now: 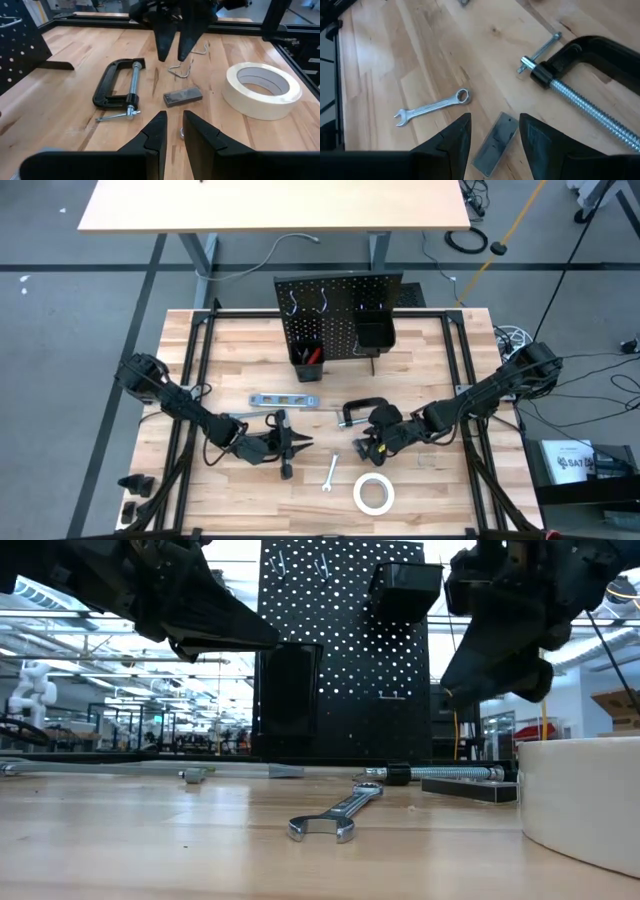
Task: Hang tools onto peg board
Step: Put the wrench into the bottom black bin on the pegboard
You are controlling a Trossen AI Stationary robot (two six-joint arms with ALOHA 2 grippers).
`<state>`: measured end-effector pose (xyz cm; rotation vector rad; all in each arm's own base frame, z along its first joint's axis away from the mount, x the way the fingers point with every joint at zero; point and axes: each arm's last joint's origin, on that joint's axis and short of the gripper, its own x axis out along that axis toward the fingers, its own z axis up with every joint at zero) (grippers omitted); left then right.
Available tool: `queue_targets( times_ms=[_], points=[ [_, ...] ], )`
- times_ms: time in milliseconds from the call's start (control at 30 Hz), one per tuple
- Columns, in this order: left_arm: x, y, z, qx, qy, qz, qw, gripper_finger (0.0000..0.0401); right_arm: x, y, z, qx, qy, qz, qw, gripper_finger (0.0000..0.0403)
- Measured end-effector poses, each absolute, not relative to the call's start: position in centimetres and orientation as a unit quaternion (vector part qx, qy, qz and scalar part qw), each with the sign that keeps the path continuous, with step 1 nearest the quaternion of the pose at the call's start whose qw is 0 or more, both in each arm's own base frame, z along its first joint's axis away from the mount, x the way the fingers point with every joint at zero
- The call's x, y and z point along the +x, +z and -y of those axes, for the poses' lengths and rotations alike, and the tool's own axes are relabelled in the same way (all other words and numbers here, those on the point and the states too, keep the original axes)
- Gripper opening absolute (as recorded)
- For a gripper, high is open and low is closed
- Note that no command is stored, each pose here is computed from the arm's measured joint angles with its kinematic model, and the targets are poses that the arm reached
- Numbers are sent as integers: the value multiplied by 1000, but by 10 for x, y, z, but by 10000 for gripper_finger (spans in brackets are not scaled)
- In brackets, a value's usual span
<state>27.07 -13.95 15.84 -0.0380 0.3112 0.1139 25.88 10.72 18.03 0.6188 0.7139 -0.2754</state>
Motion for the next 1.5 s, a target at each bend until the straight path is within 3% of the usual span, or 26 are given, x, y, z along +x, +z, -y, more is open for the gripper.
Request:
queue_targets(
  times_ms=[267, 367, 600, 933, 1133, 1500],
  points=[
    [271, 158, 140, -19, 55, -155, 986, 66, 282, 225, -125, 249, -92, -299, 917, 160],
    [271, 158, 140, -20, 54, -156, 986, 66, 292, 232, -133, 214, -114, -327, 913, 160],
    [270, 158, 141, -23, 49, -157, 986, 66, 322, 220, -147, 152, -166, -421, 879, 160],
    [269, 158, 142, -24, 42, -158, 986, 66, 352, 185, -139, 88, -173, -465, 864, 160],
    [269, 158, 143, -23, 39, -159, 986, 66, 360, 167, -151, 11, -48, -497, 866, 160],
    [269, 158, 143, -22, 39, -160, 986, 66, 365, 155, -178, -185, 99, -448, 869, 160]
  ],
)
